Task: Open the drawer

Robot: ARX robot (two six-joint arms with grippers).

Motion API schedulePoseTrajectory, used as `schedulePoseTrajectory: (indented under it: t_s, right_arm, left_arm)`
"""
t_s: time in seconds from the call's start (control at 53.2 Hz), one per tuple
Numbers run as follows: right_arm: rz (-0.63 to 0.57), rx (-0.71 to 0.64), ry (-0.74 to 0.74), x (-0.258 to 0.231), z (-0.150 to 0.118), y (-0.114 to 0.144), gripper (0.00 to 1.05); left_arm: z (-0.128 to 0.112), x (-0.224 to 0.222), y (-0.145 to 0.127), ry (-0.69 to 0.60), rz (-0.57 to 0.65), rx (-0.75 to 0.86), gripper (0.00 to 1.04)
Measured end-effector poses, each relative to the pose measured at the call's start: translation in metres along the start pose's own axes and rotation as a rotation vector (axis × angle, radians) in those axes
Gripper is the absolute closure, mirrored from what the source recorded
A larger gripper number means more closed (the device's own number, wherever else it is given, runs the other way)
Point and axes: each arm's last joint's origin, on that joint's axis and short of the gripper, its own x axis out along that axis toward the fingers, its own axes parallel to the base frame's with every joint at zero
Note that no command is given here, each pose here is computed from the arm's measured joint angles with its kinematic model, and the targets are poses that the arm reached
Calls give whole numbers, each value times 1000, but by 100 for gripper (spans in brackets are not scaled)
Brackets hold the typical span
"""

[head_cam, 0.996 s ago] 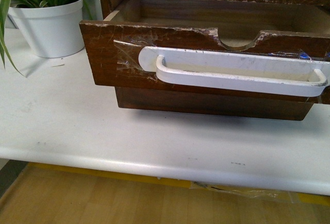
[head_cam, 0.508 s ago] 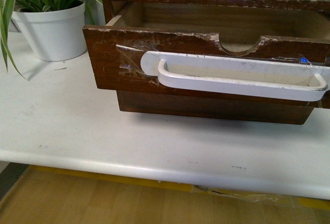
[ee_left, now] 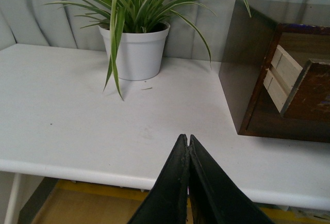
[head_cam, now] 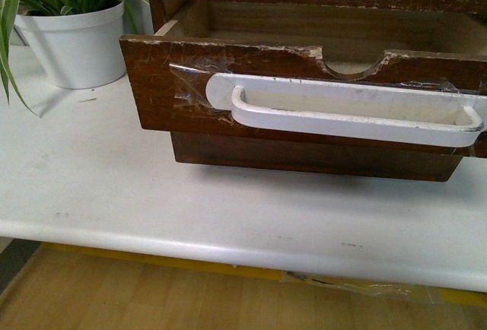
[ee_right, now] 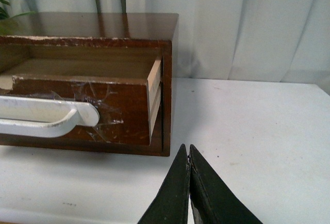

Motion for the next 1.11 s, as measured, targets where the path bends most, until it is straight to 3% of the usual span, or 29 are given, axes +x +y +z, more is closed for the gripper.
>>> schedulePoseTrajectory:
  t_s: [0.414, 0.959, 1.034, 1.109]
  right_arm:
    - [-5, 0, 0, 0, 0, 0, 103]
    - [-4, 1, 0, 0, 0, 0, 16]
    - [-5, 2, 0, 0, 0, 0, 7]
    - [-5, 2, 0, 0, 0, 0, 9]
  left_arm:
    - [0, 0, 0, -2, 2, -1, 100]
    - [0, 0, 0, -2, 2, 0, 11]
    - [0, 0, 0, -2, 2, 2, 5]
    - [0, 0, 0, -2, 2, 2, 7]
